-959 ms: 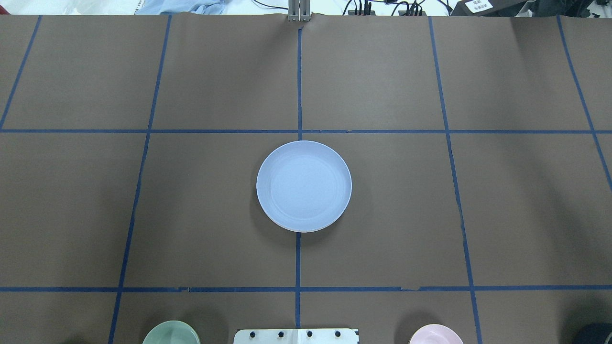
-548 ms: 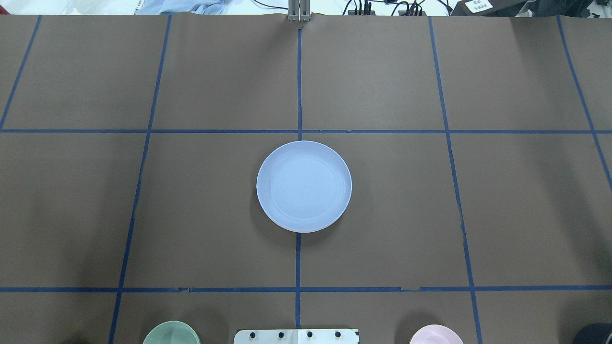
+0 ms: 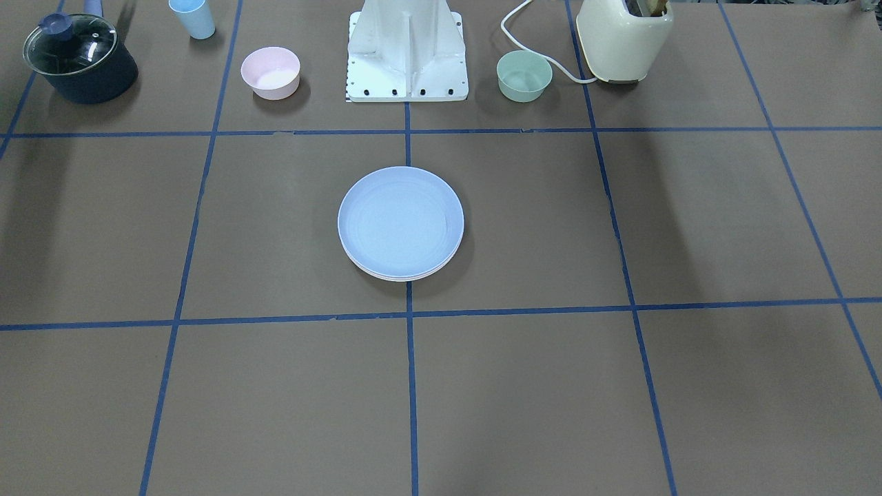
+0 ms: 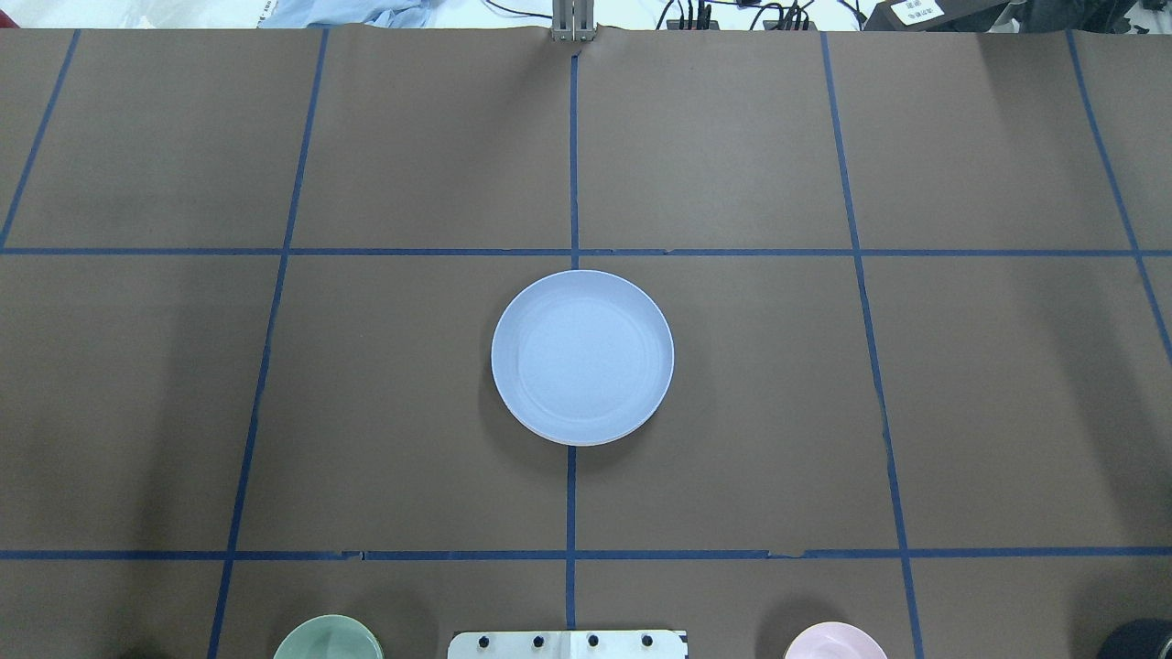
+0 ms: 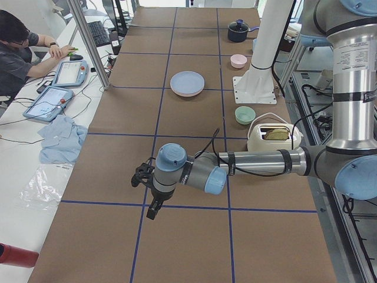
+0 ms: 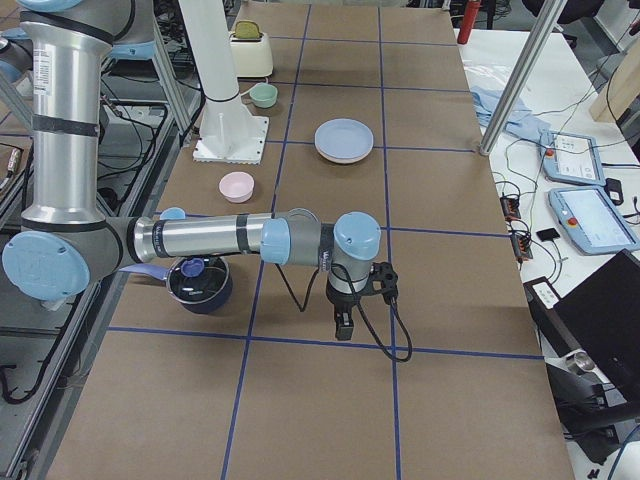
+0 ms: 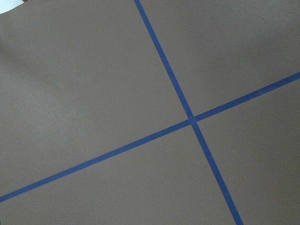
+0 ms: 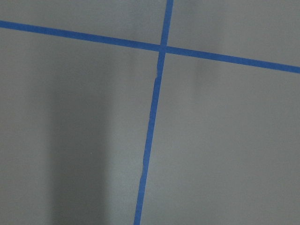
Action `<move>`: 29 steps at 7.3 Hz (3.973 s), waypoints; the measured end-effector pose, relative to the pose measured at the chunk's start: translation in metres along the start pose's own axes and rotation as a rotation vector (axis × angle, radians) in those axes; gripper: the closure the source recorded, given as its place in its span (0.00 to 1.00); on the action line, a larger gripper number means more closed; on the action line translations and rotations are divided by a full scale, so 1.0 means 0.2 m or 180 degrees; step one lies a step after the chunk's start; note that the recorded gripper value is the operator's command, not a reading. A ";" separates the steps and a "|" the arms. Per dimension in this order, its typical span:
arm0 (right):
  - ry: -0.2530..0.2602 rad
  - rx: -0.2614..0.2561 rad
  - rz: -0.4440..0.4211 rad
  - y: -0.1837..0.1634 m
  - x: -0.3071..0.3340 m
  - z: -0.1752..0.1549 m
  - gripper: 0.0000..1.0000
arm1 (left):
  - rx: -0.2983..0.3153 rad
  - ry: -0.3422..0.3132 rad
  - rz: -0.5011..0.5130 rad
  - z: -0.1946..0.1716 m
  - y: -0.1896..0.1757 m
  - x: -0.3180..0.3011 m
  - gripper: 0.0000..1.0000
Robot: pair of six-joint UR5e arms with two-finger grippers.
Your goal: Stack three plates with pink and blue
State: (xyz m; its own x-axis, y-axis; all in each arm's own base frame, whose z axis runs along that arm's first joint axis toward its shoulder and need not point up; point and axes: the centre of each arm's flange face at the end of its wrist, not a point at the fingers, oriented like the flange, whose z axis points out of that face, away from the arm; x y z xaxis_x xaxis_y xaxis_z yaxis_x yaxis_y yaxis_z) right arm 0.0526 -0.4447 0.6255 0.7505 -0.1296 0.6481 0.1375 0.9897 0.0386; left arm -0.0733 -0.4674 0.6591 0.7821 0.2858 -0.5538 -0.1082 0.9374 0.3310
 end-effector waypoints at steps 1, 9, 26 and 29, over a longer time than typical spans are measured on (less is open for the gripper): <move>-0.0002 -0.0011 0.0010 0.00 0.01 0.01 0.00 | -0.0142 0.0022 -0.0083 -0.01 0.00 -0.01 0.00; -0.0007 -0.0018 0.0013 0.01 0.01 0.01 0.00 | -0.0528 0.0105 0.0073 -0.12 -0.15 0.01 0.00; -0.0019 0.0010 -0.0009 -0.01 -0.01 0.00 0.00 | -0.0399 0.0419 -0.0154 -0.07 -0.04 0.04 0.00; -0.0019 0.0020 -0.0018 -0.01 -0.01 -0.01 0.00 | -0.0394 0.0422 -0.0152 -0.08 -0.04 0.04 0.00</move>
State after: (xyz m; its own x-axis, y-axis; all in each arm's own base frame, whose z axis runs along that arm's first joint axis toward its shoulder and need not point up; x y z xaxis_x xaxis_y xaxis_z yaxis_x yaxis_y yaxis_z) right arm 0.0517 -0.4463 0.6220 0.7457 -0.1348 0.6525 0.1377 0.9894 0.0471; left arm -0.0750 -0.4694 0.6400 0.7013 0.2564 -0.6651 -0.1540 0.9655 0.2098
